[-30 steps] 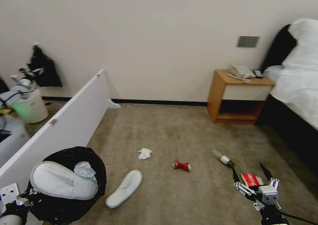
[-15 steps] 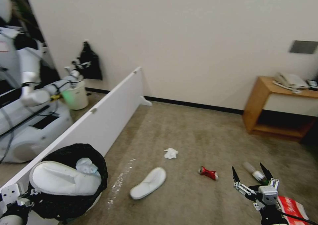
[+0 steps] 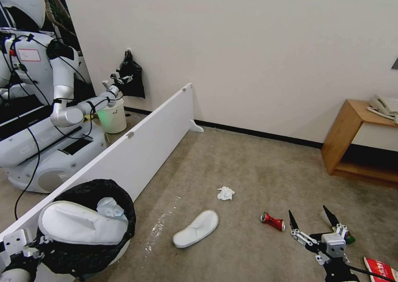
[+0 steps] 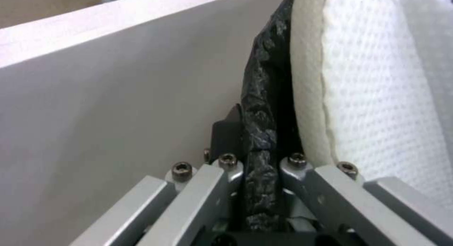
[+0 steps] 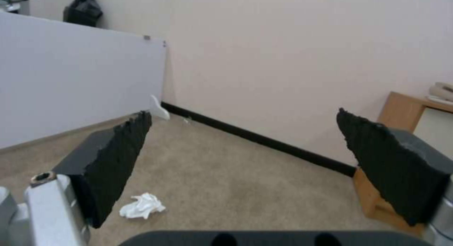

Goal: Pick up the trash bin, then pick up the garbage from the floor and place it into the trash bin.

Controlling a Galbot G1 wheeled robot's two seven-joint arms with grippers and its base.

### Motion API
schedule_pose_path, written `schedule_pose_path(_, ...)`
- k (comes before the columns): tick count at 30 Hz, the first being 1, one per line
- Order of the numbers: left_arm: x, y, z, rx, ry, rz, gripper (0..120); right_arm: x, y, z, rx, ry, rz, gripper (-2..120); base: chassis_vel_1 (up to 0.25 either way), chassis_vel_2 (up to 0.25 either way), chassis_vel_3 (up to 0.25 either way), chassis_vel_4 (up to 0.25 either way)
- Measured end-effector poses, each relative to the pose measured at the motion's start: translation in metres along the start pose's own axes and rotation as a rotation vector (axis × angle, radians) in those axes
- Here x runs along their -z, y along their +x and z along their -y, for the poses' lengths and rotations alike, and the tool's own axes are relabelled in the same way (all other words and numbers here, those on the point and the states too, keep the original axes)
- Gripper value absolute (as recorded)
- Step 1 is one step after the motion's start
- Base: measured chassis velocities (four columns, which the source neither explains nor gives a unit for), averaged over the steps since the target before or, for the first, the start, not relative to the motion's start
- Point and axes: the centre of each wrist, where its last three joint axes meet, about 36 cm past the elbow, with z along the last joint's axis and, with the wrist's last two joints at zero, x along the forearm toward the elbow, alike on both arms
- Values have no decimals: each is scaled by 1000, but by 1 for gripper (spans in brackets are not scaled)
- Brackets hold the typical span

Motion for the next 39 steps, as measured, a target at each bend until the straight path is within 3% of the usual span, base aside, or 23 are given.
schedule_pose_path(18,-2,0,1,-3,-11,-12,3,-2,0,1,-2,-6,0,100,0,0,0,0)
schedule_pose_path(39,-1,10,19,-89,-33,-97,2,-1,-2,3,-4,-6,7,100,0,0,0,0)
